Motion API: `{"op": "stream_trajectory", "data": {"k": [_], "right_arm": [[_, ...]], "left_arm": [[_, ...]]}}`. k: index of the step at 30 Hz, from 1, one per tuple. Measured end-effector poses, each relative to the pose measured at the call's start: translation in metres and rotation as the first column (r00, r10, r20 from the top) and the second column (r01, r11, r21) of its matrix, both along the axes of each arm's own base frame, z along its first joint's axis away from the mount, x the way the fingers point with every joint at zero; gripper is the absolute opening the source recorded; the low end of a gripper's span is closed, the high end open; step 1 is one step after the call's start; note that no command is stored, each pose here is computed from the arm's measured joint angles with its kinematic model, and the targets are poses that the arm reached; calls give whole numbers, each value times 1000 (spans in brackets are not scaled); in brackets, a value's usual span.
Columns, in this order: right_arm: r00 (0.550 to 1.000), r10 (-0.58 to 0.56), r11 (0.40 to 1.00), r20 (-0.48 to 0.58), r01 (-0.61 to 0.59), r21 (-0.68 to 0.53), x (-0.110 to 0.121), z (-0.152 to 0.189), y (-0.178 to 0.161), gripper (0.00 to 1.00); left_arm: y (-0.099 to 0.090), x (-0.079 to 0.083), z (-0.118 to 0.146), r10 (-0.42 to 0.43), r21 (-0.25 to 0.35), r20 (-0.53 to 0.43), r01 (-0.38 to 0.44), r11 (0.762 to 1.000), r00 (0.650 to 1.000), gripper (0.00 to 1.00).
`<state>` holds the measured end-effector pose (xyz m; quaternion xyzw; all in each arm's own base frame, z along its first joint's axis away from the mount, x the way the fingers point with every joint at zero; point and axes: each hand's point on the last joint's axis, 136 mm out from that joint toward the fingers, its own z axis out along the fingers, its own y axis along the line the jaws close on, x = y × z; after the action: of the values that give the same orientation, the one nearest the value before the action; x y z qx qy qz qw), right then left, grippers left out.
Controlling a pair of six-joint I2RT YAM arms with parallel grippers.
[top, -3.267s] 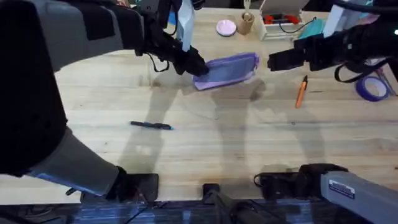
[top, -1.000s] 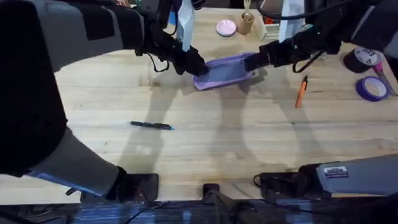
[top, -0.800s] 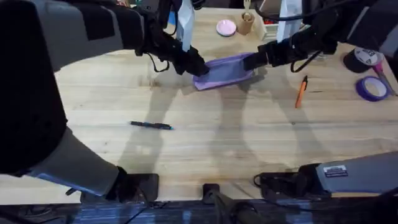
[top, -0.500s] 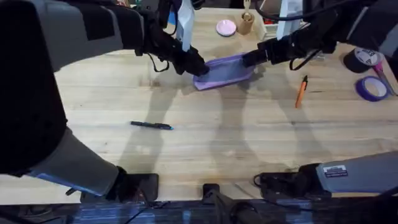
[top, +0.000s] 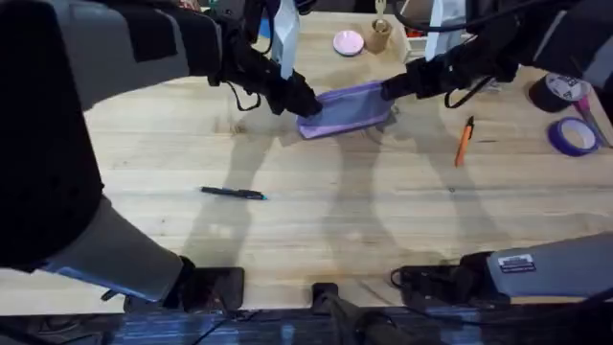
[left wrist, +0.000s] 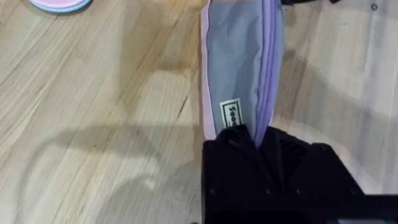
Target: Unzip the bag, pick up the pens from the table one at a time and place them inside, then zip the bag closed.
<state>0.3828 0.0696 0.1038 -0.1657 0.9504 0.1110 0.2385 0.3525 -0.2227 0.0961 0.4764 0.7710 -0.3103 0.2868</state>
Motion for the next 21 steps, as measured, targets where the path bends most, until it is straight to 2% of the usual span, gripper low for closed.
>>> {"op": "stream_trajectory", "data": {"k": [10, 13, 14, 21], "right_arm": [[1000, 1, 1000, 4, -1, 1, 1, 0, 0, 202], [1000, 1, 1000, 12, -1, 0, 3, 1, 0, 99], [1000, 0, 1000, 14, 0, 1, 3, 1, 0, 35], [1000, 0, 1000, 14, 0, 1, 3, 2, 0, 32]], "left_arm": [[0, 0, 0, 0, 0, 0, 0, 1000, 1000, 43], [0, 0, 0, 1, 1, 1, -1, 1000, 1000, 43], [0, 0, 0, 1, 2, 1, -1, 1000, 1000, 43], [0, 0, 0, 1, 2, 1, -1, 1000, 1000, 45]]}}
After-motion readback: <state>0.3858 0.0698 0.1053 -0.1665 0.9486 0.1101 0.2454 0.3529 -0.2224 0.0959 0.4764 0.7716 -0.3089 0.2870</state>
